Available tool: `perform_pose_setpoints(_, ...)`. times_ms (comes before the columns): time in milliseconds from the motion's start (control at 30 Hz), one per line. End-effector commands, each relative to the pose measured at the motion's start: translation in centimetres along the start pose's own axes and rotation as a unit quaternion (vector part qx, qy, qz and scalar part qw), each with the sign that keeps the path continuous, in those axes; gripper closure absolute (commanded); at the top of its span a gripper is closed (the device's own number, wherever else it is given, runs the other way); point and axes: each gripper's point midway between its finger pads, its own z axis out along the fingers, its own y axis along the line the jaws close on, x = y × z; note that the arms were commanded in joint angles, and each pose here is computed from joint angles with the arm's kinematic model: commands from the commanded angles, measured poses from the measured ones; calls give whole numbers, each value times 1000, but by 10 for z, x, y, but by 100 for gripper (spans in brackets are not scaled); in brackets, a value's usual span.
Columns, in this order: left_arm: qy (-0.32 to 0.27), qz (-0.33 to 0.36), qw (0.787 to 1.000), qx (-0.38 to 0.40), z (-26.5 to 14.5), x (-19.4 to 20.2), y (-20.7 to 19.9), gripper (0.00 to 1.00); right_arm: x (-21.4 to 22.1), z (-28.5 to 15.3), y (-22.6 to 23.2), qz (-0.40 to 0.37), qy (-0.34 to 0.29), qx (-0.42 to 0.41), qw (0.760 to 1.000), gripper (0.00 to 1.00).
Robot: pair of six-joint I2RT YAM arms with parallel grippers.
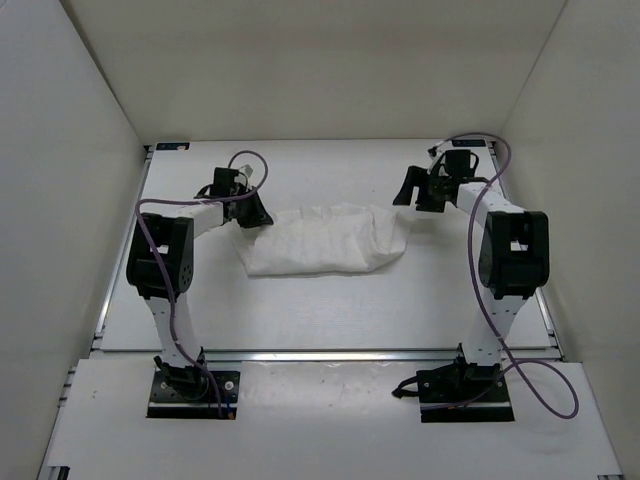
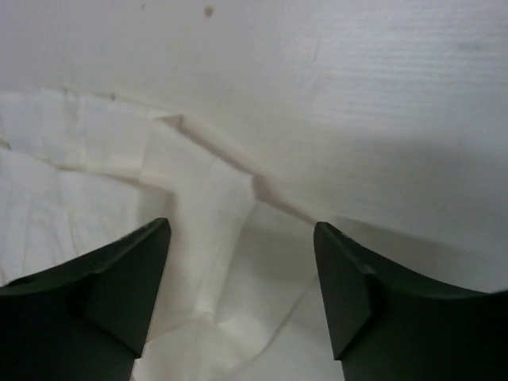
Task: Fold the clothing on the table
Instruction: Fold the skirt
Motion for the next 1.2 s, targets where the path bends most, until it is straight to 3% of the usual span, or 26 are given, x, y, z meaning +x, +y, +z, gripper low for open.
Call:
perform_pose_setpoints(0, -59, 15, 998, 0, -24, -38, -4, 78, -59, -14, 6, -30, -63, 4, 998, 23)
perform_pose_setpoints(33, -69, 16, 997, 4, -31, -43, -5, 66, -63, -18, 10, -31, -67, 2, 997, 15)
perform_pose_setpoints(67, -78, 24, 997, 10, -34, -49, -8, 58, -68, -23, 15, -41, -76, -2, 996, 14)
perform_pose_setpoints(167, -99, 46, 994, 30, -50, -67, -25, 8, -86, -41, 29, -59, -101, -15, 993, 10)
perform_pose_setpoints(200, -100, 55, 993, 31, -54, -70, -30, 1, -88, -44, 32, -64, -104, -16, 992, 10)
perform_pose_setpoints(433, -134, 94, 987, 10, -92, -84, -49, 2, -74, -58, 65, -98, -99, -22, 990, 17)
perform_pose_setpoints(467, -142, 93, 985, 12, -103, -83, -51, 4, -68, -55, 74, -104, -95, -30, 990, 25)
perform_pose_setpoints(500, -140, 95, 985, 21, -106, -77, -54, 7, -58, -54, 82, -109, -88, -40, 989, 41)
perform_pose_setpoints(533, -139, 92, 985, 33, -111, -68, -59, 20, -58, -59, 95, -107, -95, -52, 988, 67)
perform_pose_setpoints(567, -145, 92, 984, 49, -121, -67, -68, 39, -50, -58, 107, -110, -89, -68, 988, 79)
perform_pose_setpoints(600, -141, 96, 983, 60, -123, -56, -76, 60, -45, -55, 109, -106, -85, -74, 988, 97)
perform_pose_setpoints(700, -124, 98, 985, 67, -115, -22, -85, 100, -25, -42, 127, -109, -61, -84, 989, 100)
perform_pose_setpoints(933, -64, 64, 995, 48, -89, 43, -50, 100, 33, -12, 137, -101, 19, -100, 990, 100)
perform_pose_setpoints(1167, -19, 10, 1000, 11, -73, 68, -5, 100, 81, 2, 99, -51, 83, -95, 991, 100)
